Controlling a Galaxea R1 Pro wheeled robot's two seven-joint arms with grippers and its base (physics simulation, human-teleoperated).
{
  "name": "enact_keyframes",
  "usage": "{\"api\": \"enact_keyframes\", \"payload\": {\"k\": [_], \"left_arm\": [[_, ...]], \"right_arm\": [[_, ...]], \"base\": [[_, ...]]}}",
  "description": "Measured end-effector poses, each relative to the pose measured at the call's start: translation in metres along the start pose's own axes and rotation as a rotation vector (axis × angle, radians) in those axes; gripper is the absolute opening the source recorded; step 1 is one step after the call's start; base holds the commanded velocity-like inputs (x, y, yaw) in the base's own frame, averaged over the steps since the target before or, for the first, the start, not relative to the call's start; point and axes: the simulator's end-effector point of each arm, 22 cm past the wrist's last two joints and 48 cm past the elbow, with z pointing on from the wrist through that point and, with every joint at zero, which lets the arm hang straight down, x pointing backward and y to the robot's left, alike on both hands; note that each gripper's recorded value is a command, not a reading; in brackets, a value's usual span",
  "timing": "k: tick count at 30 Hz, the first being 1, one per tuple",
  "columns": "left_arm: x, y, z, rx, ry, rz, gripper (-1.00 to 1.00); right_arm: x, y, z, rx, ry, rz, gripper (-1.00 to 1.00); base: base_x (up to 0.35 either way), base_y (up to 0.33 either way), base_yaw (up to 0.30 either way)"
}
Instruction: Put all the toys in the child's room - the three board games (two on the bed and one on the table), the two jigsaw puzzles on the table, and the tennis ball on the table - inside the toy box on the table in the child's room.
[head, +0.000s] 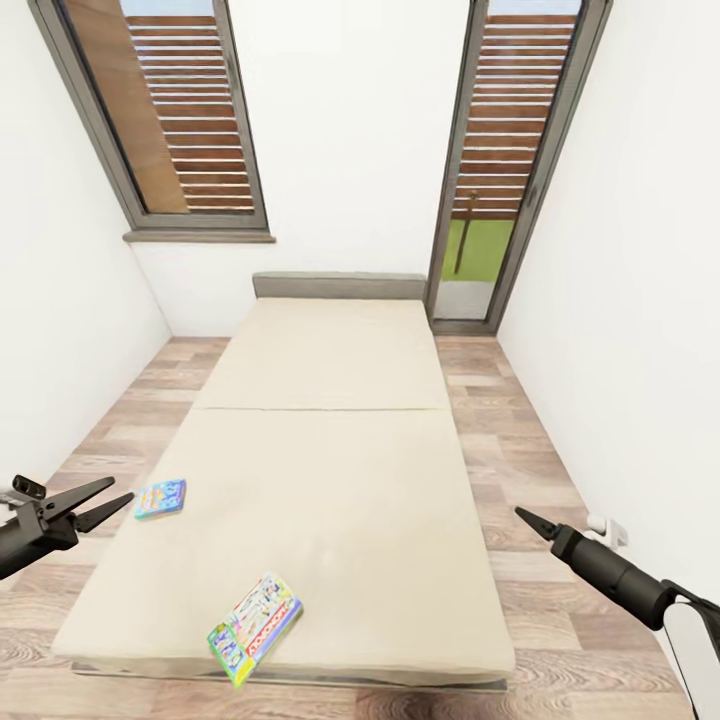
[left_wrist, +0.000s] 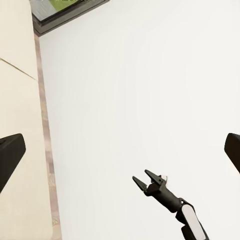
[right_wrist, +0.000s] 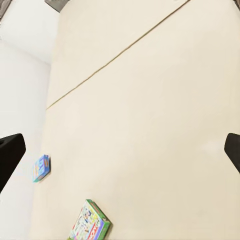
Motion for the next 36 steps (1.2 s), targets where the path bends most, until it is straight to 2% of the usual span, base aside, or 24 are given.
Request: {"api": "enact_keyframes", "payload": {"k": [8,36], "left_arm": [[-0.001,-0.005,-0.001,0.006,-0.003,0.007,1.0],[-0.009,-0.027,-0.006,0.035,-0.022,0.041,1.0]], "right_arm": [[-0.007,0.003,-0.002,-0.007,-0.027,-0.01,1.0],[-0.016,0.013,-0.01,-0.025,-0.052,-0.015,1.0]], "base": [[0.0,0.0,0.075],[0.0,0.0,0.071]]}}
